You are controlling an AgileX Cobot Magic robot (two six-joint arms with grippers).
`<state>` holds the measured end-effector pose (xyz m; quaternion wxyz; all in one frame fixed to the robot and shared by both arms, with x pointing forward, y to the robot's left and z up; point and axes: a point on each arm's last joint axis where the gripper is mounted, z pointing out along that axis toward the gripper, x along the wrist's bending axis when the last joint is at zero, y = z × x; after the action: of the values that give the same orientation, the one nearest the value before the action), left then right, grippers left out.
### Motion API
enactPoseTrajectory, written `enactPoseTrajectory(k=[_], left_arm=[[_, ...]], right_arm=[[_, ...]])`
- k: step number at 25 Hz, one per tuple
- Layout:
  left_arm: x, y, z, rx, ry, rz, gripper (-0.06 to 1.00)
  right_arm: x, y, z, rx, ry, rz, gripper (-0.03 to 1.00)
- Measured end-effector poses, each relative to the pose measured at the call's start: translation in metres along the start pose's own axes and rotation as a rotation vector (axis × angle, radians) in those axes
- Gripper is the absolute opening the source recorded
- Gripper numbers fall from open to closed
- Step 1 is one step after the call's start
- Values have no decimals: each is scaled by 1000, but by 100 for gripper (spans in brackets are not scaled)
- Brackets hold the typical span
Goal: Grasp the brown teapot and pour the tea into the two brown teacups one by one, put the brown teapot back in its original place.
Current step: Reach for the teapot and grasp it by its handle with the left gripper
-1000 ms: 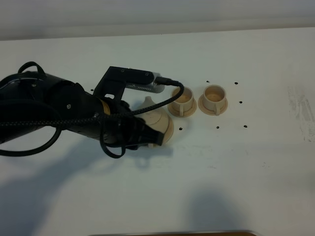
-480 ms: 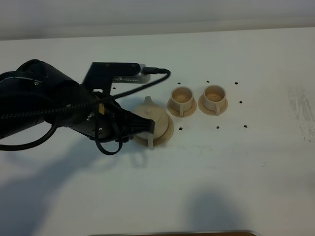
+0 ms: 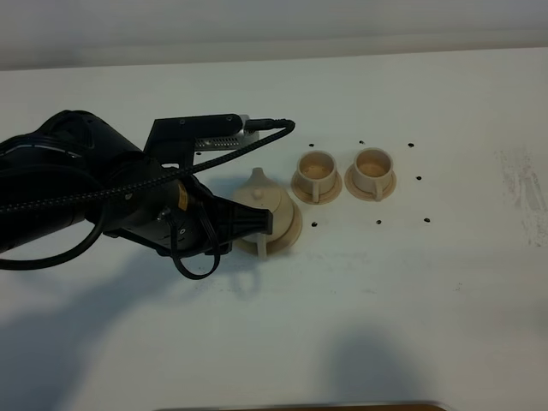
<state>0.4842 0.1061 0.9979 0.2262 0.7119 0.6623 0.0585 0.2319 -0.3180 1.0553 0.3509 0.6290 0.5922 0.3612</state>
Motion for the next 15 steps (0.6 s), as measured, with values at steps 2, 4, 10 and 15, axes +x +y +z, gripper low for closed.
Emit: enactPoseTrajectory(k=[2, 4, 10, 15], left_arm=[[0, 0, 0, 3, 2, -24, 35], [0, -1, 0, 10, 8, -58, 35], [0, -4, 0, 26, 21, -180, 35], [0, -4, 0, 25, 21, -191, 34]], right_arm=[[0, 0, 0, 0, 0, 0, 43], [0, 0, 0, 0, 0, 0, 43], [0, 0, 0, 0, 0, 0, 43], [0, 0, 0, 0, 0, 0, 43]])
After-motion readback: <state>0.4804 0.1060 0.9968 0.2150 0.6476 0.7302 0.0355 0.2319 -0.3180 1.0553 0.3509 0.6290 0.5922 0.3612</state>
